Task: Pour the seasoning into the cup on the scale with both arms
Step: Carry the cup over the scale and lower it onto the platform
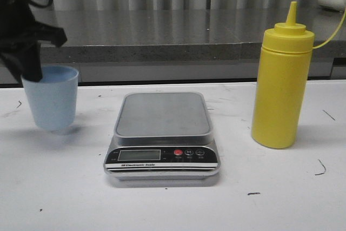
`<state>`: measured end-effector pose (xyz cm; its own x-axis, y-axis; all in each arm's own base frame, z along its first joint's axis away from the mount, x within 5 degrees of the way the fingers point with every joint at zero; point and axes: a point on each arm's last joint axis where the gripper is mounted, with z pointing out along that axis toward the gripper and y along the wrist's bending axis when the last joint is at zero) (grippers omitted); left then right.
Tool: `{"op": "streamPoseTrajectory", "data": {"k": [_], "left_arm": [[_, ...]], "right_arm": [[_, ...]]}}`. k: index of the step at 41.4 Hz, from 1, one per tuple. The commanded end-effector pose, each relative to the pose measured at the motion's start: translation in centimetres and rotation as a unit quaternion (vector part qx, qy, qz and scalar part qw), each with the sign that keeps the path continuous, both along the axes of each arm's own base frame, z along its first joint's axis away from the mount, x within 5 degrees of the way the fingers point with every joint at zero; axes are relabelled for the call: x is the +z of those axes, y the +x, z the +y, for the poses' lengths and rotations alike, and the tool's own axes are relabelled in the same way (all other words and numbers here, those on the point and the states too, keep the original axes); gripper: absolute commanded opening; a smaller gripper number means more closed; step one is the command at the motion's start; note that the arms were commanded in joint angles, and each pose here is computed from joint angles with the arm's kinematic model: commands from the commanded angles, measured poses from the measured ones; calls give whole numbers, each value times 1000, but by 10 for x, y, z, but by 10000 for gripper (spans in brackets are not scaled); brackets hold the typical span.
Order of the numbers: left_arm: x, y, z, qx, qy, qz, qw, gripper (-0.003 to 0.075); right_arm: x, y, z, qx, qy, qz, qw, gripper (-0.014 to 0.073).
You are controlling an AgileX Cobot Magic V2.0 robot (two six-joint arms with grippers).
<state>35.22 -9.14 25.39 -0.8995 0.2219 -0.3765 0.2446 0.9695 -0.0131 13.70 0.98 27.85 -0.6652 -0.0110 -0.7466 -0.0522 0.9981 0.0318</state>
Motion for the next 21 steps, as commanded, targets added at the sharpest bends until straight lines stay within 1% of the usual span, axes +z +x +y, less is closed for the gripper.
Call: {"op": "streamPoseTrajectory", "data": {"k": [1,5,10,15,21], "left_arm": [[62,-10,-18,-26,-28,-84,996,-20],[85,-14,-40,-58,-33,-90,994,-20],[99,-12,-73,-94,-45,-107,989,-20],[99,-6,-100,-116,-53,-111,986,-20],[88,3,-123,-132,-54,-102,985,-20]], "right_arm": [[14,5,-1,3,-8,-42,999,493],[14,5,-1,3,-8,-42,999,493],[14,5,-1,3,-8,-42,999,493],[14,5,-1,3,-8,-42,999,493],[14,5,-1,3,-8,-42,999,493]]}}
